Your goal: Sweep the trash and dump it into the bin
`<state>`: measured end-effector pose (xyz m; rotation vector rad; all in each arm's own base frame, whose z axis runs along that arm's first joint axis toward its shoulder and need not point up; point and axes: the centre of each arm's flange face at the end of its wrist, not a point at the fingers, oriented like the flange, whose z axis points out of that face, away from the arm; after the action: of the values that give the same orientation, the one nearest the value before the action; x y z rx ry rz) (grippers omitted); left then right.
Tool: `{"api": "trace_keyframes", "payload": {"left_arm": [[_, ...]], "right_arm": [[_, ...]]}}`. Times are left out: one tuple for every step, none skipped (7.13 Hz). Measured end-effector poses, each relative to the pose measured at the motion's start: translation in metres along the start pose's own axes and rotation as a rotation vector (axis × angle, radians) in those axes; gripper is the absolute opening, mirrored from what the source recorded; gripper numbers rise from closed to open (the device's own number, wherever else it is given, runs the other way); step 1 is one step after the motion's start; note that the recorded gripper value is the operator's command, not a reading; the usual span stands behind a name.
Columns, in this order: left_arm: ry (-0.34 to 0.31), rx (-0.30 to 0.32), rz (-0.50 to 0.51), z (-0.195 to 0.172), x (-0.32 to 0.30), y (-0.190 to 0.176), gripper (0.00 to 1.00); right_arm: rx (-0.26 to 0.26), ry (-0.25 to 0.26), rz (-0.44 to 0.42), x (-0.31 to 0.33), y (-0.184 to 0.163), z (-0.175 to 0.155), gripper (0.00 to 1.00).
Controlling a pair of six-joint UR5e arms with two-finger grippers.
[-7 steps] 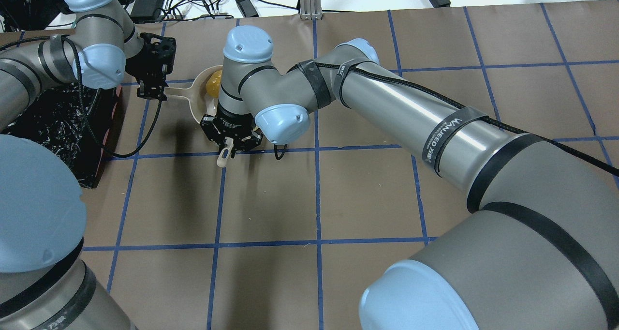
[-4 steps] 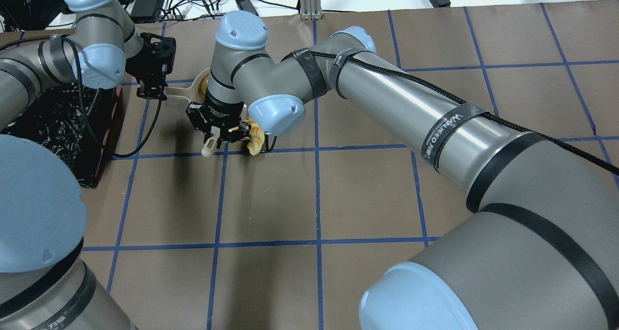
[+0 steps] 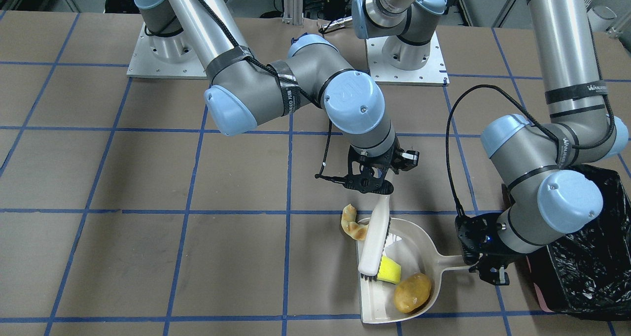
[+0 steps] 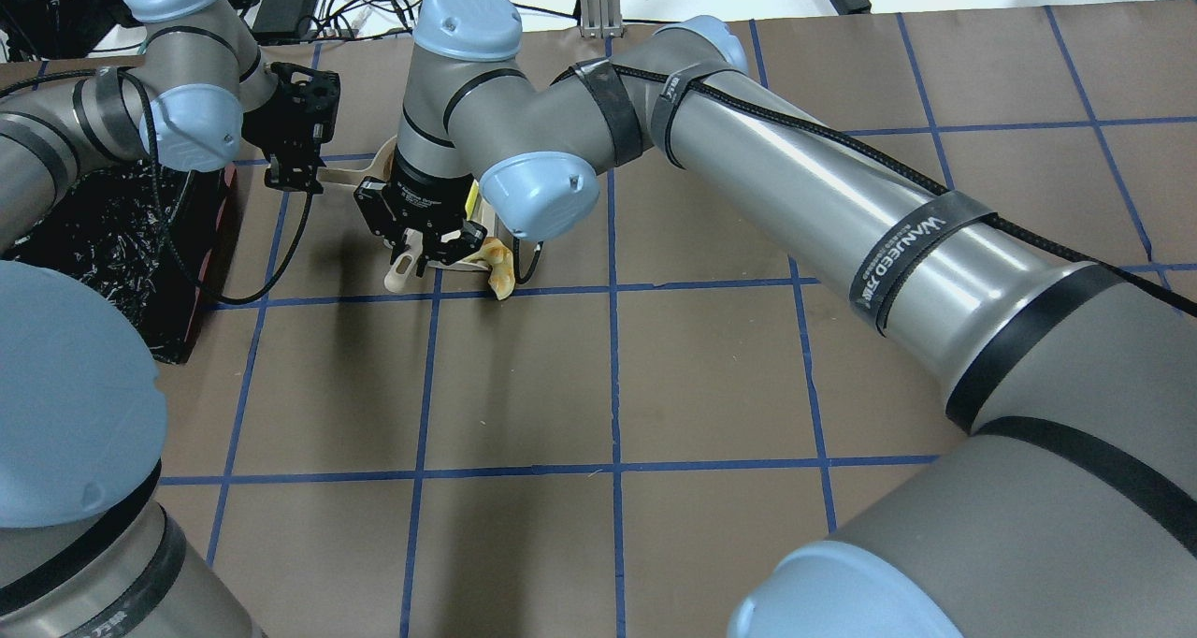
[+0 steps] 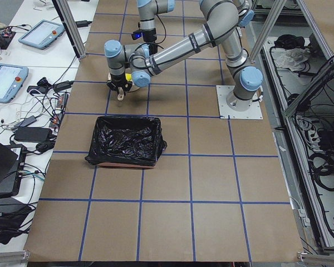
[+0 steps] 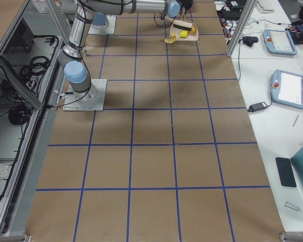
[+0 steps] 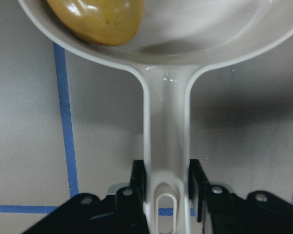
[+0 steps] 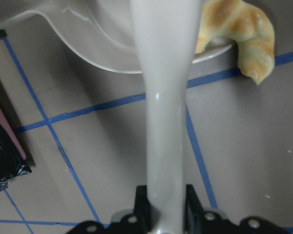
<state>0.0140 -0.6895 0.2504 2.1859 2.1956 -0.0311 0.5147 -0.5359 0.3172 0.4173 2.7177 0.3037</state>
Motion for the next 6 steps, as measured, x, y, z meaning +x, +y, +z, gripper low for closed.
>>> {"api": "trace_keyframes", "payload": {"left_arm": [[0.000, 0.003, -0.001, 0.000, 0.000, 0.000, 0.08], [0.002, 0.005, -0.001, 0.001, 0.000, 0.000, 0.08], [0.002, 0.006, -0.001, 0.001, 0.000, 0.000, 0.08], [0.002, 0.007, 0.000, 0.001, 0.000, 0.000, 0.07], [0.002, 0.007, 0.000, 0.001, 0.000, -0.001, 0.07], [0.003, 0.006, 0.000, 0.001, 0.000, -0.001, 0.07]], "right_arm": [[-0.010, 0.056, 0.031, 0.008, 0.004, -0.003, 0.00], [-0.019, 0.117, 0.073, 0.017, 0.006, -0.002, 0.00], [-0.024, 0.166, 0.132, 0.025, 0.009, 0.003, 0.00], [-0.032, 0.194, 0.198, 0.032, 0.014, 0.009, 0.00], [-0.038, 0.207, 0.266, 0.040, 0.024, 0.011, 0.00], [-0.039, 0.212, 0.324, 0.045, 0.036, 0.009, 0.00]]}}
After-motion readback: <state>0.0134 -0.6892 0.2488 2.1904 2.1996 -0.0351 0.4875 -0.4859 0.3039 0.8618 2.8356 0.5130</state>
